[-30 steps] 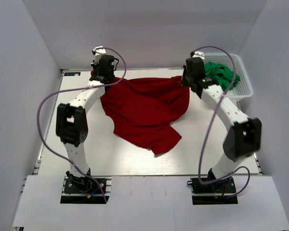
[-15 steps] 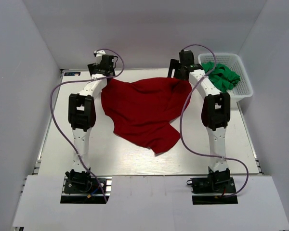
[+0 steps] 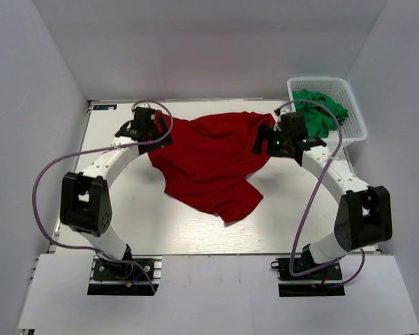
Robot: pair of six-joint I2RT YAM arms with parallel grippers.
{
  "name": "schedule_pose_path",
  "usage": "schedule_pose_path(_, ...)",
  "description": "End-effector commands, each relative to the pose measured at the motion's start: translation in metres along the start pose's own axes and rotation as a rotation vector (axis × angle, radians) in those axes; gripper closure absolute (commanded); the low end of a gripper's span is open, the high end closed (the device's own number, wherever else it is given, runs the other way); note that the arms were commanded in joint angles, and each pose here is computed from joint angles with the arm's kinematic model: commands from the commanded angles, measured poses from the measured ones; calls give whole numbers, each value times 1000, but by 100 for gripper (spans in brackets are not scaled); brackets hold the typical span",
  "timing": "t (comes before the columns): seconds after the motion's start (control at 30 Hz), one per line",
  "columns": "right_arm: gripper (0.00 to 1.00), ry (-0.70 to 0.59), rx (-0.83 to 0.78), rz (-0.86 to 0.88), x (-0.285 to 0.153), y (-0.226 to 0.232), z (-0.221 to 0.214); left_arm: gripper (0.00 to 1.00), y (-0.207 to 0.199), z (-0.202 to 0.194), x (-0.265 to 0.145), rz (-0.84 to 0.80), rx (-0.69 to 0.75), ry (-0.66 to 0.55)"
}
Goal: Fold and stack the t-shirts
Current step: Flatten out the tshirt
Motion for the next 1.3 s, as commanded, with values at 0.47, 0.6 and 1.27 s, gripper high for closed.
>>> schedule_pose_path(0.47, 10, 305, 15, -30, 17, 15, -131, 0, -31, -96, -7, -239, -8, 237)
schedule_pose_path(0.6, 10, 362, -12, -64, 19, 11, -146, 0, -24, -103, -3, -214, 4, 232)
schedule_pose_path(1.27, 25, 618, -429, 590, -7, 135, -197, 0, 9, -68, 87, 213, 20, 87)
Point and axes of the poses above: each gripper's point midway between its finger pads, its own x axis out along the fingers, its own y axis along the line the jaws close on, z = x × y, the point moved 8 cm from there along -x, back along the fingers, and after that the axes turned 4 degrees about -x, right-handed, at the moved point
